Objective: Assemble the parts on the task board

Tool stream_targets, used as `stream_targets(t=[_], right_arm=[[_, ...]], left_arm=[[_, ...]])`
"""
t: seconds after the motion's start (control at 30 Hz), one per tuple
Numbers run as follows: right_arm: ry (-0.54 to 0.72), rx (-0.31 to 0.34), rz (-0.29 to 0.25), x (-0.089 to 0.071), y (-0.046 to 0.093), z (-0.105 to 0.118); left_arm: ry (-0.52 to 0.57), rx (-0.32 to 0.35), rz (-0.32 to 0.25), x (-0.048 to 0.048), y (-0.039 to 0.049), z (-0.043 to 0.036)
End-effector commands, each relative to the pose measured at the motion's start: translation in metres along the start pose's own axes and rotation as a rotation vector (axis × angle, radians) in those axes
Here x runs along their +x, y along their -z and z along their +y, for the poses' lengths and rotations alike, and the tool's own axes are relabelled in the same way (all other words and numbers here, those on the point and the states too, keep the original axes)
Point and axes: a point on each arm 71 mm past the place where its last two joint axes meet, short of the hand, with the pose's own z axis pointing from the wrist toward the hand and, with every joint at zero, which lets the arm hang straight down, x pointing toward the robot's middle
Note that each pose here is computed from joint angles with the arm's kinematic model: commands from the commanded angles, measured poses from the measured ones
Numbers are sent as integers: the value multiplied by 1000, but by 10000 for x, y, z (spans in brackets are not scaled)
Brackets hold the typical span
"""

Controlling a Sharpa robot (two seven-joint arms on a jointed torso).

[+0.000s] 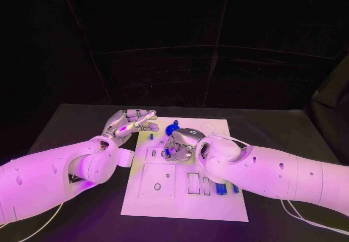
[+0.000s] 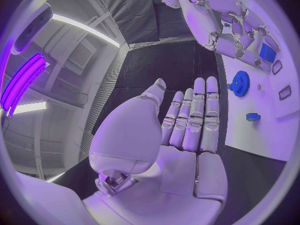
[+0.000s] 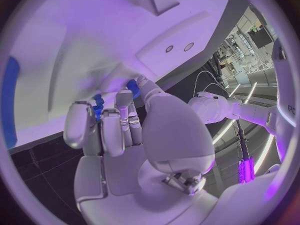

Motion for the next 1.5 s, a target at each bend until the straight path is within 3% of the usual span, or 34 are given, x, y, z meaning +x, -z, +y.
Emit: stream_targets(t=[0.03,0.27,0.4,0.6,0.67,0.87,1.0,1.1,1.2,1.5], right_arm=[[15,43,10,50,13,-48],[3,45,-23,30,19,-32],[-25,30,-101,-21,42,-14],[-90,-59,-251,-146,144,44],[-111,-94,-276,-183,203,52],[-173,-206,-283,-303,366,35],[-205,-247,-249,-418,481,-26],[-247,-233,-215,-506,556,-123],[-303,-174,-194,-677,628,-333],[-464,-4,-255,-980,861,-911]], left_arm=[[2,7,12,15,-6,-13],[3,5,13,16,-8,-11],[3,3,13,15,-10,-8],[-10,-16,24,10,-15,9],[-26,-28,35,8,-16,18],[-98,-80,66,-33,-32,61],[-178,-144,86,-98,-68,95],[-244,-206,110,-129,-91,113],[-349,-333,184,-137,-104,146],[-657,-596,286,-145,-201,87]])
